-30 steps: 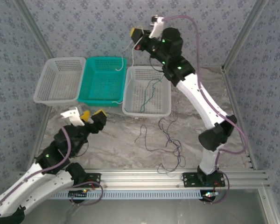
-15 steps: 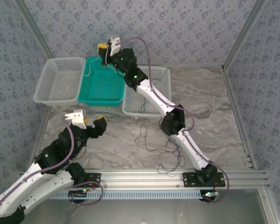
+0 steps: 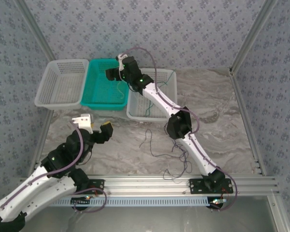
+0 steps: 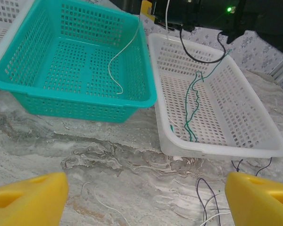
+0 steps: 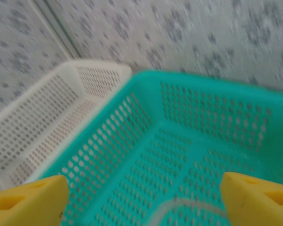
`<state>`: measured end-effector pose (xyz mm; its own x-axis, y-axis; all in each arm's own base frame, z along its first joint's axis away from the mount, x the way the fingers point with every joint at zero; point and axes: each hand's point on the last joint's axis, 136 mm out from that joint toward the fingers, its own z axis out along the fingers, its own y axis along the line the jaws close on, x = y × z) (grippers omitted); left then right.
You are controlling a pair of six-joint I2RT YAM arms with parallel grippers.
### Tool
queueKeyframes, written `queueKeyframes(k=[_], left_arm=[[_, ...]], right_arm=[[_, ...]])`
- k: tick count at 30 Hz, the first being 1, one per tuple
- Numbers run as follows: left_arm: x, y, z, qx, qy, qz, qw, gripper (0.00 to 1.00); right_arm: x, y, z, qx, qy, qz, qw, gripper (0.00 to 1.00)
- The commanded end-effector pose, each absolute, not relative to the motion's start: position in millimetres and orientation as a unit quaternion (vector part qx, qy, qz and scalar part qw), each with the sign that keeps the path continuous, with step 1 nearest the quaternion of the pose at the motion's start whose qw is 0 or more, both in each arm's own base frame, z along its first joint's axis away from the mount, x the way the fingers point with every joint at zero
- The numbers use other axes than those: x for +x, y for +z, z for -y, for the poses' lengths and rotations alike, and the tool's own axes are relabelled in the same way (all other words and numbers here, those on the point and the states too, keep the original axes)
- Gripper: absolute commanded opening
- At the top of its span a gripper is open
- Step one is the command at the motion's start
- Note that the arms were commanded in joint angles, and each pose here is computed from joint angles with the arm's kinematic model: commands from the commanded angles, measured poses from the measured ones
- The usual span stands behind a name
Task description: Untangle the cables
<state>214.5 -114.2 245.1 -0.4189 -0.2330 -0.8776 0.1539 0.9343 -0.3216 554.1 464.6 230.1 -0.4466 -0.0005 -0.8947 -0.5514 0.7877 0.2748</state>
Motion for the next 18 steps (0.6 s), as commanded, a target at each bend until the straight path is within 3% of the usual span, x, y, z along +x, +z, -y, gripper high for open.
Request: queueKeyframes(k=[1,5,10,14,18], left_arm=[[215.4,258.9,109.1,-0.037,-0.183,-0.820,0.541,0.88],[224.7,260.7,133.6,-0.026,-0.235,-0.827,0.510,0.90],[245.6,252.4,189.9,-0.001,-0.351,-0.824,0.444,0.88],[269.0,251.9,231.4,0.064,-0.406,-0.773,0.483,0.82],[302.7,237.5,252.4,0.104,-0.379,-0.751,0.530,0.85]], right_arm=[[527.7,306.0,-411.9,-0.139,0.217,-0.824,0.504,0.89],[501.9,287.4,-415.7,-0.179,0.235,-0.845,0.446,0.86],[473.1,265.1,-412.7,-0.244,0.141,-0.865,0.415,0.76],[457.6,272.9,-420.7,-0.227,0.214,-0.869,0.384,0.65],[447.8,296.0,-423.6,-0.209,0.255,-0.863,0.382,0.64]])
